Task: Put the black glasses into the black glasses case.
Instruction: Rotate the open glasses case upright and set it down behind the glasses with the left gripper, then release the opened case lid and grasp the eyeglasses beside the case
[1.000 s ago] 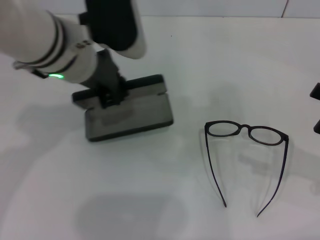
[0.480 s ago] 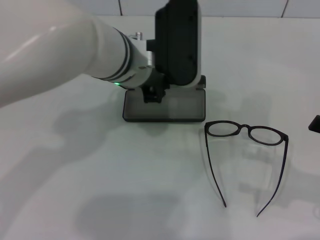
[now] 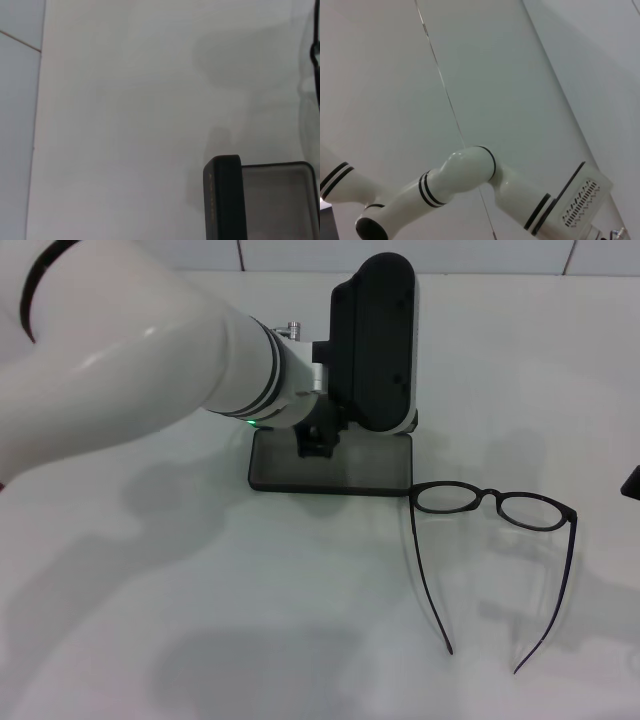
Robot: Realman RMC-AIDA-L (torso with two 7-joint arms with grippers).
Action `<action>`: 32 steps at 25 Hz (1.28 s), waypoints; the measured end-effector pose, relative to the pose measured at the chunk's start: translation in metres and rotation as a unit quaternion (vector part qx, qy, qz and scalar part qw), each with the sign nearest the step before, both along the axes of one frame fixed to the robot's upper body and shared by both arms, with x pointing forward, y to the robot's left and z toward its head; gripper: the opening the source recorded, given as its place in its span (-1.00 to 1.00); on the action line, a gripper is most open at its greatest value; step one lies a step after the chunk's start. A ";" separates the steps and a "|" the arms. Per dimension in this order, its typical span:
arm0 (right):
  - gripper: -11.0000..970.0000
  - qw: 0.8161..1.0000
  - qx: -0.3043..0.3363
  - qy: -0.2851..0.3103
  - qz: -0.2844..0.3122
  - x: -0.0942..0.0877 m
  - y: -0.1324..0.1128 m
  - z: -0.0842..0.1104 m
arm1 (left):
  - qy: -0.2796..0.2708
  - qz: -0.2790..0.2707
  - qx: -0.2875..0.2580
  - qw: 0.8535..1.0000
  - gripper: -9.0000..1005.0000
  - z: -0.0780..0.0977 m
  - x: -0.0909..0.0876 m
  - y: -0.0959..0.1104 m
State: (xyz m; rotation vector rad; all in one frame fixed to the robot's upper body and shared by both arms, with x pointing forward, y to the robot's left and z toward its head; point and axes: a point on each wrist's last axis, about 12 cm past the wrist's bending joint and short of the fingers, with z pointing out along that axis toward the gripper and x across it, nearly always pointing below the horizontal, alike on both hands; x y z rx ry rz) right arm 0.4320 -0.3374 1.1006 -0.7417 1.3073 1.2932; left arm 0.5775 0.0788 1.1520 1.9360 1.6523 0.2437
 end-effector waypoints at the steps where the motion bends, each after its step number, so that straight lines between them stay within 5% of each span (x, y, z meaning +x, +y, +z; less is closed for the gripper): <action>1: 0.77 1.000 -0.001 0.000 -0.001 0.000 0.000 0.000 | -0.001 0.000 -0.002 1.000 -0.37 0.000 0.000 -0.001; 13: 0.77 0.997 -0.049 0.010 -0.052 0.017 -0.008 -0.004 | 0.000 0.007 -0.009 1.000 -0.29 -0.002 0.000 0.002; 17: 0.77 0.994 -0.088 0.001 -0.066 0.029 -0.016 0.004 | -0.009 0.003 -0.045 0.999 -0.26 0.018 -0.002 -0.003; 24: 0.77 0.975 -0.215 0.035 -0.055 0.090 -0.012 0.043 | -0.039 0.018 -0.141 0.989 -0.10 0.055 -0.020 0.008; 25: 0.77 0.975 -0.215 0.035 -0.055 0.090 -0.012 0.043 | -0.041 0.022 -0.167 0.985 -0.08 0.062 -0.023 0.009; 26: 0.77 0.957 -0.277 0.065 -0.050 0.115 -0.007 0.060 | -0.039 0.026 -0.198 0.979 -0.09 0.069 -0.027 0.011; 30: 0.74 0.922 -0.367 0.121 -0.005 0.149 0.012 0.087 | -0.001 0.044 -0.327 0.944 -0.10 0.085 -0.033 0.031; 32: 0.68 0.902 -0.408 0.140 0.023 0.159 0.027 0.095 | 0.046 0.053 -0.425 0.902 -0.12 0.086 -0.029 0.058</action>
